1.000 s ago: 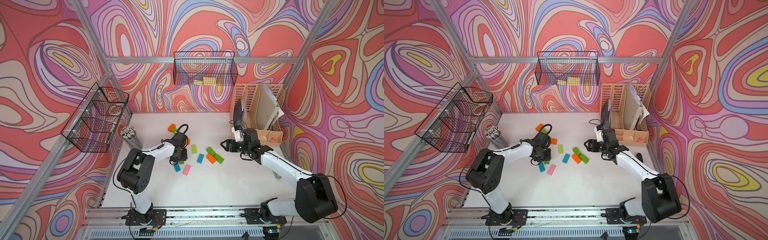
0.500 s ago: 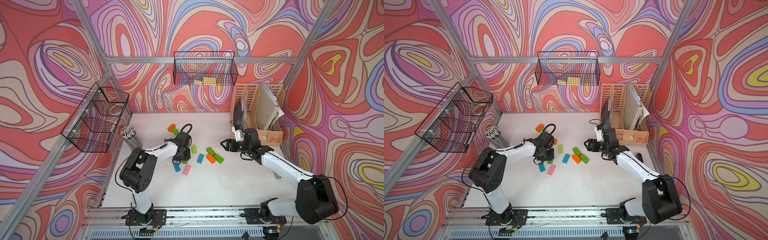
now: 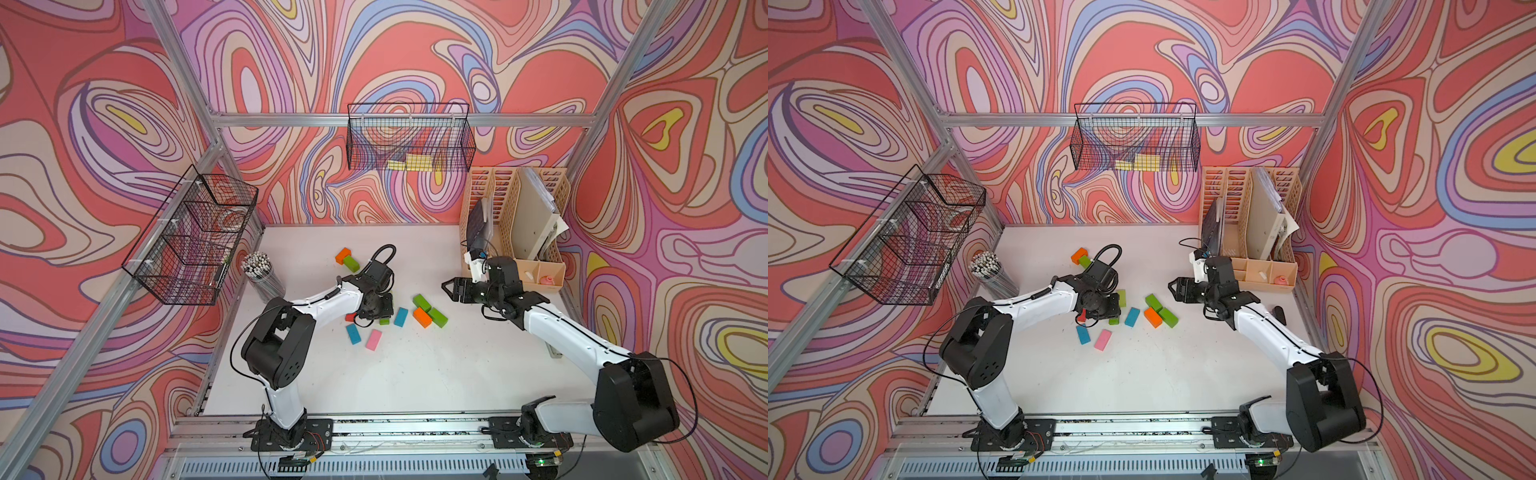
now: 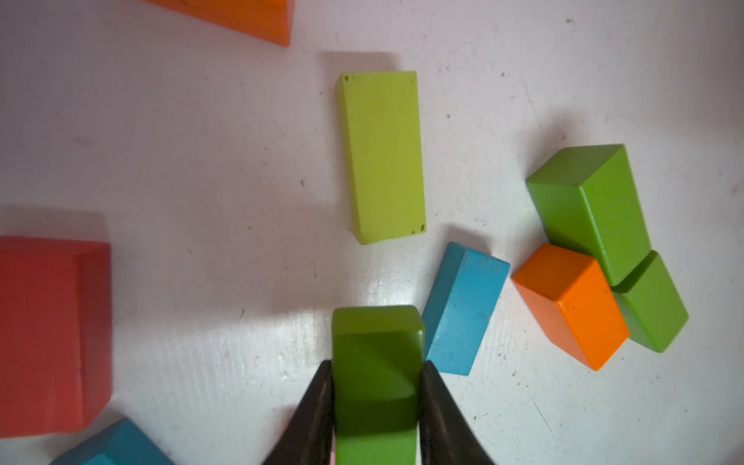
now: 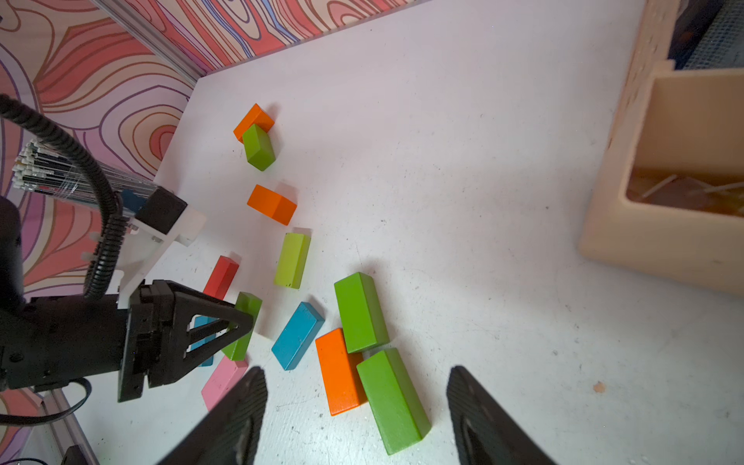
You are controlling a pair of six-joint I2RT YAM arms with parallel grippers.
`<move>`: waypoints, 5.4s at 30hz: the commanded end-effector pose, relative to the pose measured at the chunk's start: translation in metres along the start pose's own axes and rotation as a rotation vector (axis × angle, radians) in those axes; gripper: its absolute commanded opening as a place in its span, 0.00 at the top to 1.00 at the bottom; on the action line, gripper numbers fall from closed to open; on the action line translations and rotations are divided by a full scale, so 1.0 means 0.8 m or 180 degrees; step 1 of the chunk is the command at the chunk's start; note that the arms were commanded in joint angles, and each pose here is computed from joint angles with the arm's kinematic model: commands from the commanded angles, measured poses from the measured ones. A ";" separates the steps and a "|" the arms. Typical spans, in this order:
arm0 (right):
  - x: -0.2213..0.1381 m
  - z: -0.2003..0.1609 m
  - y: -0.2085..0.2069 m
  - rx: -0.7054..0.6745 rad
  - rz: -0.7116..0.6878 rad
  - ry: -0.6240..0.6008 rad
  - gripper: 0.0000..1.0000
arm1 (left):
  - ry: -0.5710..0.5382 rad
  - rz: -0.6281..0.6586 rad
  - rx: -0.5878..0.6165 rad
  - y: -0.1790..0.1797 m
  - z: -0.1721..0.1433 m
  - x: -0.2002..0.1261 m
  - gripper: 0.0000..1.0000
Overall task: Assemble the letter c with building blocks
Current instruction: Assemble the building block at the center of the board, then pick up the building block from the center of the board.
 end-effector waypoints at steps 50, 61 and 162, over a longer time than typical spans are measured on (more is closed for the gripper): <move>-0.006 -0.002 0.005 -0.0078 0.0054 -0.0044 0.26 | 0.0148 0.0118 -0.0002 -0.004 0.011 0.040 0.67; -0.006 -0.003 0.005 -0.0080 0.0053 -0.0043 0.25 | 0.0049 0.0037 0.0013 -0.010 0.017 0.028 0.57; 0.190 -0.159 0.068 0.0943 -0.1607 0.0201 0.57 | -0.0488 -0.0288 -0.0114 0.071 -0.071 -0.045 0.53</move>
Point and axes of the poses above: each gripper's point midway between its finger pads, its own x axis out along the fingers, its own y axis along the line the jaws close on, z = x × y, the point moved 4 cm from there along -x, back along the fingers, and after that the axes turned 15 degrees about x, right-handed, at the moved point
